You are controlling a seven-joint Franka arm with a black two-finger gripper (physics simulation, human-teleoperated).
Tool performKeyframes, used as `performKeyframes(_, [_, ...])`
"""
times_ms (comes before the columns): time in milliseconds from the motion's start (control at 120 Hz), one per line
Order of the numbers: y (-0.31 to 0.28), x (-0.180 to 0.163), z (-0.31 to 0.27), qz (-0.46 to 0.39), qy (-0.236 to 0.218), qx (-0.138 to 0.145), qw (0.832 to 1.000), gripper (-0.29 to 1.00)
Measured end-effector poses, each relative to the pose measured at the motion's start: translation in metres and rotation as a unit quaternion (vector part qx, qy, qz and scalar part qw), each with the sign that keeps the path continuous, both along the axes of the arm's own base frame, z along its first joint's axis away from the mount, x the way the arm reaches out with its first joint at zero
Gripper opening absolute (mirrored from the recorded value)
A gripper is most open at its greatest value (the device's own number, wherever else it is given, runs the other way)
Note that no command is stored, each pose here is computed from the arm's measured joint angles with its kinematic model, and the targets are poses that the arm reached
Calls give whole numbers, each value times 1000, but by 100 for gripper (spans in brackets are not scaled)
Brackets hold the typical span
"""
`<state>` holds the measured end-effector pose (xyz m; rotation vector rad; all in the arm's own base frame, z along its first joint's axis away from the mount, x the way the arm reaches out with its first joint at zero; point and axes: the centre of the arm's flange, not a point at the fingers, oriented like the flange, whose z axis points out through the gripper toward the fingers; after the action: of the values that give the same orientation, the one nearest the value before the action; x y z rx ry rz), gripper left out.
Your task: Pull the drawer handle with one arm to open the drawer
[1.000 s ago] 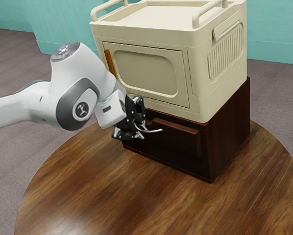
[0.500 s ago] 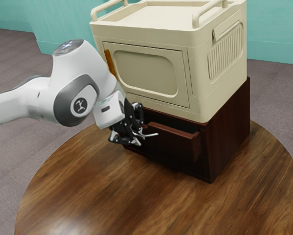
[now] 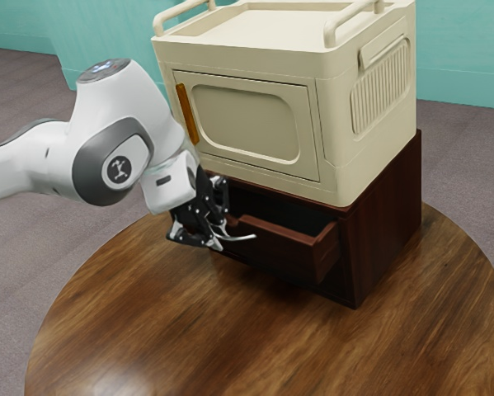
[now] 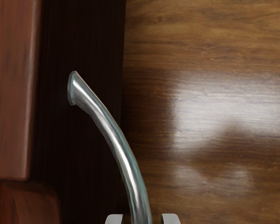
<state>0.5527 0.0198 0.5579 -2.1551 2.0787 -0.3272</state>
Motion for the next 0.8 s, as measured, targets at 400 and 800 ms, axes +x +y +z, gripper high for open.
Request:
performKeyframes(400, [0,-14,0,2,16,-3,1000,4])
performKeyframes(800, [-4,-34,-1,8,21,-6,1000,-2])
